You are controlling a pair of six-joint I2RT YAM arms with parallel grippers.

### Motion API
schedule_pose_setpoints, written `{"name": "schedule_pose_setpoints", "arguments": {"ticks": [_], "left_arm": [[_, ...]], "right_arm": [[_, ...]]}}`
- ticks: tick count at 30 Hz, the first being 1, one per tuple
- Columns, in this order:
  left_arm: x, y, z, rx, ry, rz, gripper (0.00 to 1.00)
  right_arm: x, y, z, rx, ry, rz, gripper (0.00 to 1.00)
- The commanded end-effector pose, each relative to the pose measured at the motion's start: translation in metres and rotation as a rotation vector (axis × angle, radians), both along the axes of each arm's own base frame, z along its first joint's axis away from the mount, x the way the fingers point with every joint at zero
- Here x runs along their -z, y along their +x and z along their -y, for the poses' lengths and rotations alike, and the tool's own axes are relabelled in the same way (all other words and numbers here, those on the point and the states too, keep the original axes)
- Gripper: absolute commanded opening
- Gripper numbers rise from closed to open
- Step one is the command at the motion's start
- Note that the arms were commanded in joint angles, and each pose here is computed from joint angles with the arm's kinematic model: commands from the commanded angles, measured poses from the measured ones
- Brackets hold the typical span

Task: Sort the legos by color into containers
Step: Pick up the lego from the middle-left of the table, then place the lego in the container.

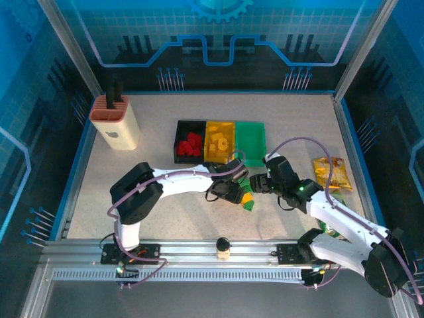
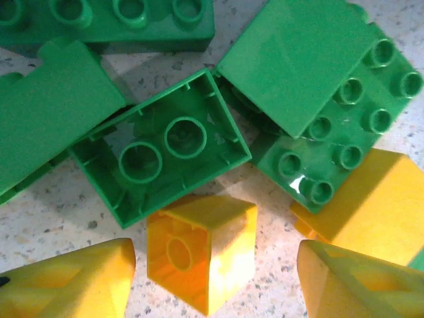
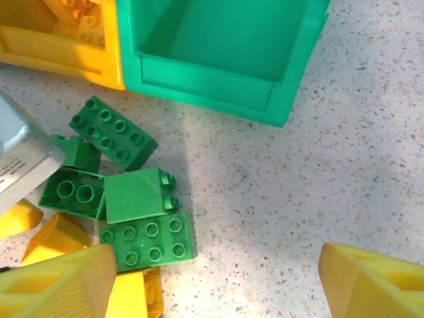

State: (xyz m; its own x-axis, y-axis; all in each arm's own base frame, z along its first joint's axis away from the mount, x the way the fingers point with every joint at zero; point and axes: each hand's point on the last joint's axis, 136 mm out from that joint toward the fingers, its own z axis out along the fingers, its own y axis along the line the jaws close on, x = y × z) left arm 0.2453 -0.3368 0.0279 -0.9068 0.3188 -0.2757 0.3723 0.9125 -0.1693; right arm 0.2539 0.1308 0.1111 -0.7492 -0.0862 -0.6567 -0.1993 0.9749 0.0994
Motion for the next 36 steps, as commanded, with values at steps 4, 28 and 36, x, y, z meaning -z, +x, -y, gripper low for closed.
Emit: {"name": "schedule_pose_setpoints", "arguments": {"ticks": [4, 28, 36], "left_arm": [[0.009, 0.001, -0.013, 0.01, 0.119, 0.024, 0.53], [-0.109, 0.09, -0.045, -0.116, -0.025, 0.221, 0.32], [-0.118, 0.147, -0.058, -0.19, -0.036, 0.232, 0.32]], "right_arm": [[0.001, -0.001, 0.004, 0.03, 0.04, 0.009, 0.81], [0.021, -0.017, 0.003, 0.027, 0.1, -0.037, 0.8], [0.021, -0.025, 0.007, 0.029, 0.11, -0.037, 0.8]]}}
